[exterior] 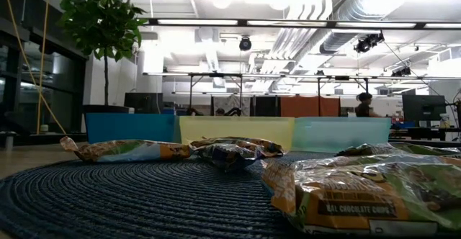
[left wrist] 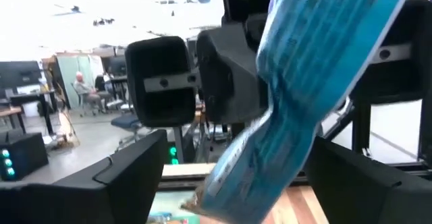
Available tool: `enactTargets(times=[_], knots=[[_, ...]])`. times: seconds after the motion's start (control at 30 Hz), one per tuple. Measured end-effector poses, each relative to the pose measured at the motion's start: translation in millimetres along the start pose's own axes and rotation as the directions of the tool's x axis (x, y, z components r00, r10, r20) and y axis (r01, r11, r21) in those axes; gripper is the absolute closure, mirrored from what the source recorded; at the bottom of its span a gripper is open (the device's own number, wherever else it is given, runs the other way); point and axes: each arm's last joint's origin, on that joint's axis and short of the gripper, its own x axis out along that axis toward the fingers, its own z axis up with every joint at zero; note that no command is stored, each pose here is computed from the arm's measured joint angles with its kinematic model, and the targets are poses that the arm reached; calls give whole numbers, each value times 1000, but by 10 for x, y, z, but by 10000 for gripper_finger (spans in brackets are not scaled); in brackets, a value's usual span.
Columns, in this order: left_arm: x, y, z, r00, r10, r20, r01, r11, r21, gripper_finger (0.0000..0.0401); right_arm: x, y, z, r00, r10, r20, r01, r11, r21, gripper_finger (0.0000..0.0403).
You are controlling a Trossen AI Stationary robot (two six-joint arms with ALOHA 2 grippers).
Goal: Pick and place Granola Bars by type
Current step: Put the blue granola bar into the blue bin
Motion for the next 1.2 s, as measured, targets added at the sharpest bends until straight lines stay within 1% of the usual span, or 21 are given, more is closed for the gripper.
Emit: enactTargets(times=[0.1,0.3,0.53,0.67,0.8,1.2], knots=[[2,-1,-9,1000,-2,-17,2,1000,5,105,0,0,0,1000,0,0,0,1000,0,345],[0,-11,-65,997,-17,-76,18,1000,13,170,0,-1,1,1000,-5,0,5,1000,0,345],[0,-10,-60,997,-16,-71,17,1000,12,242,1,-8,2,1000,-9,1,9,1000,0,345],[0,-10,-60,997,-16,-71,17,1000,12,272,1,-9,2,1000,-10,1,10,1000,0,345],[0,-10,-60,997,-15,-71,15,1000,5,287,1,-10,2,1000,-10,2,10,1000,0,345],[-1,-3,-63,997,9,-77,-9,1000,7,291,1,-12,8,1000,-11,8,11,1000,0,345]])
